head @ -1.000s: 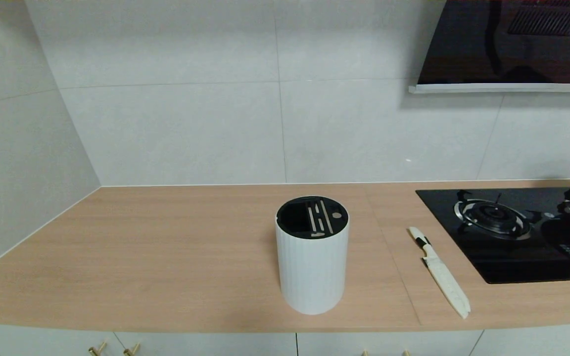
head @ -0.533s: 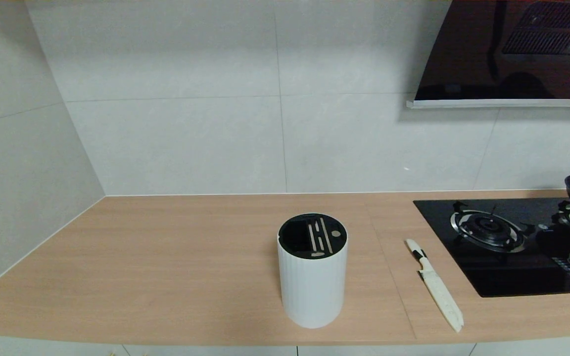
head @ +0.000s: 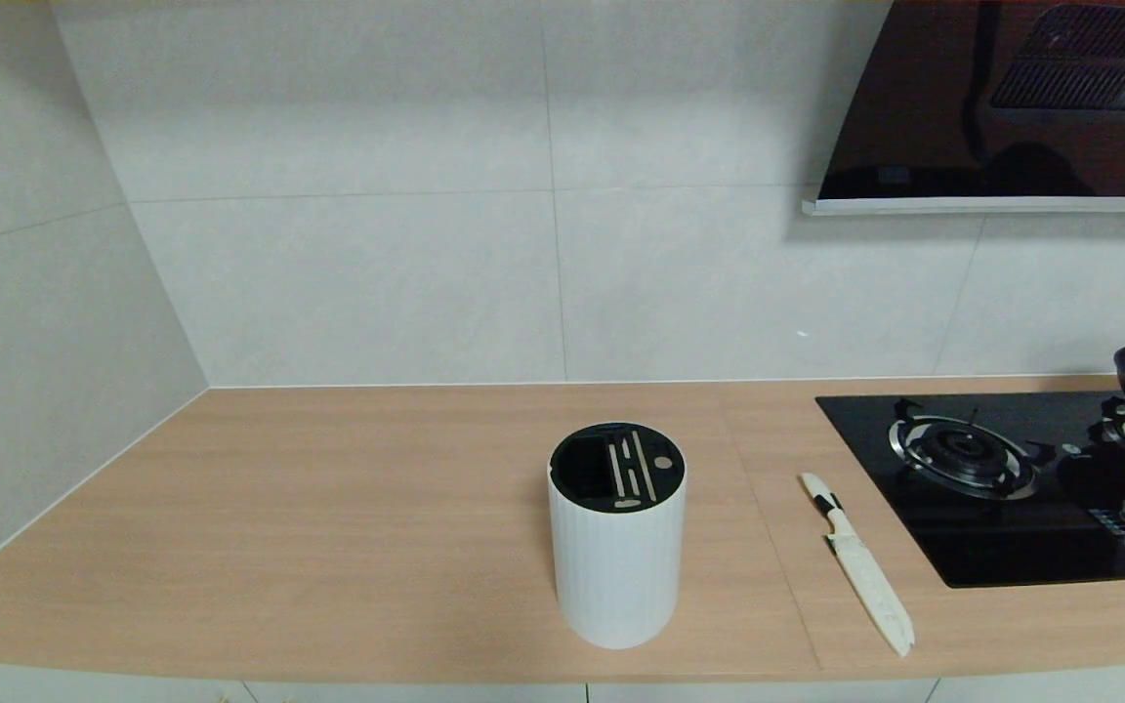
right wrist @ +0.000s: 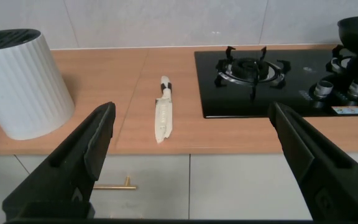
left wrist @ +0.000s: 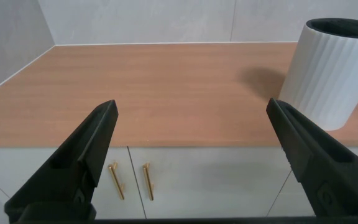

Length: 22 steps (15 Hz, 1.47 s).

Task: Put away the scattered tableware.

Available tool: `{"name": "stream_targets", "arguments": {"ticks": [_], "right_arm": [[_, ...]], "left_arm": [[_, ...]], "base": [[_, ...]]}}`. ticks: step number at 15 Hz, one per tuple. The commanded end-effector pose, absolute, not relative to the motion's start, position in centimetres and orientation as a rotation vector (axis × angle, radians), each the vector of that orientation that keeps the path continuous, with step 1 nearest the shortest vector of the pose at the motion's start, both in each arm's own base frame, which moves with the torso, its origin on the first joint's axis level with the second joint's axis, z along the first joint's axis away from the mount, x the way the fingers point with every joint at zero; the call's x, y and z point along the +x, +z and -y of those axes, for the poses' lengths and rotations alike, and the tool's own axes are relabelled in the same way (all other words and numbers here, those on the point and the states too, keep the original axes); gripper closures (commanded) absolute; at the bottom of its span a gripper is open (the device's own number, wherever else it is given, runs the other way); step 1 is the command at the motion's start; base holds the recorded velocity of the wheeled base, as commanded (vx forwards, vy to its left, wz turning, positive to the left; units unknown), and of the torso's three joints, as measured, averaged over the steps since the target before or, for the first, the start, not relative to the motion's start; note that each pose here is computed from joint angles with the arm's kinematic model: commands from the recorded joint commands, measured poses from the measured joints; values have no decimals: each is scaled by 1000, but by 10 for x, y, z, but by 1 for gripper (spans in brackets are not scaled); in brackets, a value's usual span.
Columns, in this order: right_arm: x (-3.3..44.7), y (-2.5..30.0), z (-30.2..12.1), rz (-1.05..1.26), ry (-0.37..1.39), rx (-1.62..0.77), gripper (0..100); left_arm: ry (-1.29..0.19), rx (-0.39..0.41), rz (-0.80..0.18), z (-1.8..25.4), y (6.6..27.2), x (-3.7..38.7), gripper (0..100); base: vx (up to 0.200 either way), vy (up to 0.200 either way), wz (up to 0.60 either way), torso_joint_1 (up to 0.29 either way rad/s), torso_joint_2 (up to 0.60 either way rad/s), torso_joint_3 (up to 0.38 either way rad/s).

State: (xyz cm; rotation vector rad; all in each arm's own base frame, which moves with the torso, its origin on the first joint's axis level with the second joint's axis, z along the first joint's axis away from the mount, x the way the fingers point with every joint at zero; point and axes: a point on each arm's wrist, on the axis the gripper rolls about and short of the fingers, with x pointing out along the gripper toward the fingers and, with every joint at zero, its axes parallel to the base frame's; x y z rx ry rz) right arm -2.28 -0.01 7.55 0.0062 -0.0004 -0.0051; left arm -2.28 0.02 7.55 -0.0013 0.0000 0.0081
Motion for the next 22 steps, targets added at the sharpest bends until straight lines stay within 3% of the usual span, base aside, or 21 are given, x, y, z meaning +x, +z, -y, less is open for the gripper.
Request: {"name": "stream_targets", "arguments": {"ticks": [1, 4, 6, 10, 12, 16, 22], "right_arm": [[-23, 75, 0, 0, -5, 6, 0], [-23, 76, 0, 2, -8, 0, 0], [-35, 114, 0, 146, 9, 97, 0], [-8, 141, 0, -92, 99, 83, 0], [29, 147, -5, -286, 191, -60, 0], [137, 167, -20, -368, 150, -57, 0], [260, 109, -38, -555, 131, -75, 0]], "left_arm": [[9, -2, -2, 0, 76, -23, 0], [8, -2, -2, 0, 76, -23, 0], [9, -2, -2, 0, 76, -23, 0], [9, -2, -2, 0, 76, -23, 0], [8, -2, -2, 0, 76, -23, 0], [9, -2, -2, 0, 76, -23, 0], [9, -2, -2, 0, 76, -23, 0]], "base": [[0, 0, 0, 0, 0, 0], [0, 0, 0, 0, 0, 0], [0, 0, 0, 0, 0, 0], [0, 0, 0, 0, 0, 0], [0, 0, 0, 0, 0, 0], [0, 0, 0, 0, 0, 0], [0, 0, 0, 0, 0, 0]]}}
